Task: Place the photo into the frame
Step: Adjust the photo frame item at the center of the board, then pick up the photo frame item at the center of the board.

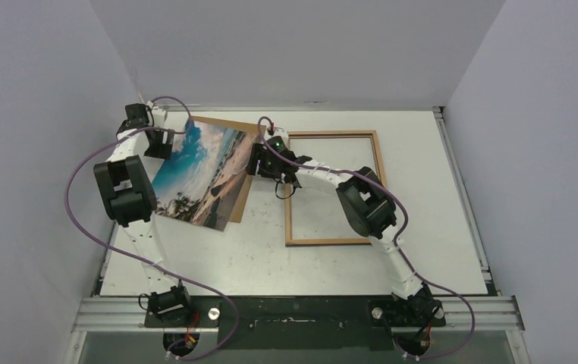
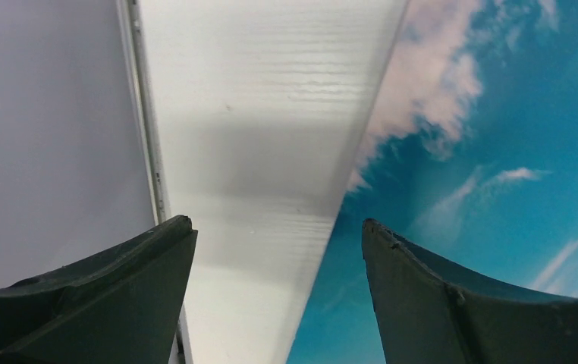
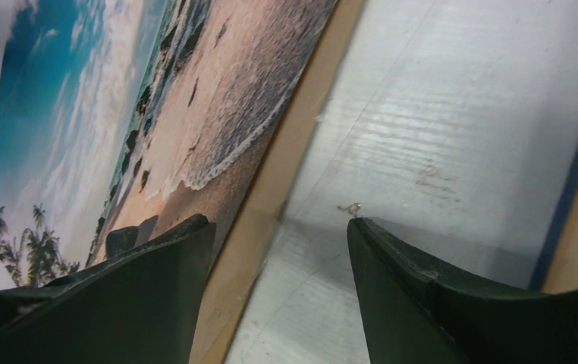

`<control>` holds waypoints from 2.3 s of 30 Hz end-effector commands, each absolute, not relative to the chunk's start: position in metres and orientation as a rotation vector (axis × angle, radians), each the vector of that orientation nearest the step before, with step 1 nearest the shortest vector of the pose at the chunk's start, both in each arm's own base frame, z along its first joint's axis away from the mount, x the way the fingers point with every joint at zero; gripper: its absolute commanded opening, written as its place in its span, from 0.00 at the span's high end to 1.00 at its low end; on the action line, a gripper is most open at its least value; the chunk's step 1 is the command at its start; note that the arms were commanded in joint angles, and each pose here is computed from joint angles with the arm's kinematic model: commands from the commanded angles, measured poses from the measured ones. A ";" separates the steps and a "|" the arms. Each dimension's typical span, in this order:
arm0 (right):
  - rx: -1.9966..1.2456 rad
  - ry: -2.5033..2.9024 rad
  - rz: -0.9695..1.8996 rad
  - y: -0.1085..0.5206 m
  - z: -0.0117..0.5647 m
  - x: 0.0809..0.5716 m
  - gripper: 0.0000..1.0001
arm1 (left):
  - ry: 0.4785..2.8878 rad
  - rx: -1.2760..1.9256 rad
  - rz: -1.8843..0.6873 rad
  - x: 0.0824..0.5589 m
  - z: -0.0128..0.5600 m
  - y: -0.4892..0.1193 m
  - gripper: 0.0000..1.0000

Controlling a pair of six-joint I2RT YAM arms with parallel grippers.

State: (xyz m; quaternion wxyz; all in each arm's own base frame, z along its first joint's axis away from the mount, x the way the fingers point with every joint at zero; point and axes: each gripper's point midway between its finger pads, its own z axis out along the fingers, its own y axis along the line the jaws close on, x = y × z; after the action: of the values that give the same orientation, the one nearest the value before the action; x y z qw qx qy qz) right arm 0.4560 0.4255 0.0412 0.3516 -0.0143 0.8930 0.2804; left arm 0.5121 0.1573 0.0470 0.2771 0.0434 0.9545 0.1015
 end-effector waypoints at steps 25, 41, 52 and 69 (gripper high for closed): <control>0.195 2.261 0.870 0.445 0.057 0.445 0.34 | 2.499 -0.057 0.565 0.546 0.030 0.201 0.21; 0.346 2.242 0.956 0.449 0.051 0.453 0.32 | 2.617 0.133 0.283 0.522 0.013 0.143 0.21; 0.472 2.161 1.085 0.452 0.069 0.460 0.32 | 2.677 0.203 0.194 0.493 -0.003 0.126 0.22; 0.378 1.923 1.446 0.484 0.156 0.446 0.34 | 2.679 0.225 0.191 0.495 0.000 0.126 0.23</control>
State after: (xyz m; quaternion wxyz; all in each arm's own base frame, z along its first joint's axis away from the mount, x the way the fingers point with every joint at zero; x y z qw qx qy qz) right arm 0.4573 0.4528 0.0546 0.3247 0.1884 0.8158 0.4400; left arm 0.5280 0.1483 0.0282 0.2911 0.0628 0.9477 0.1152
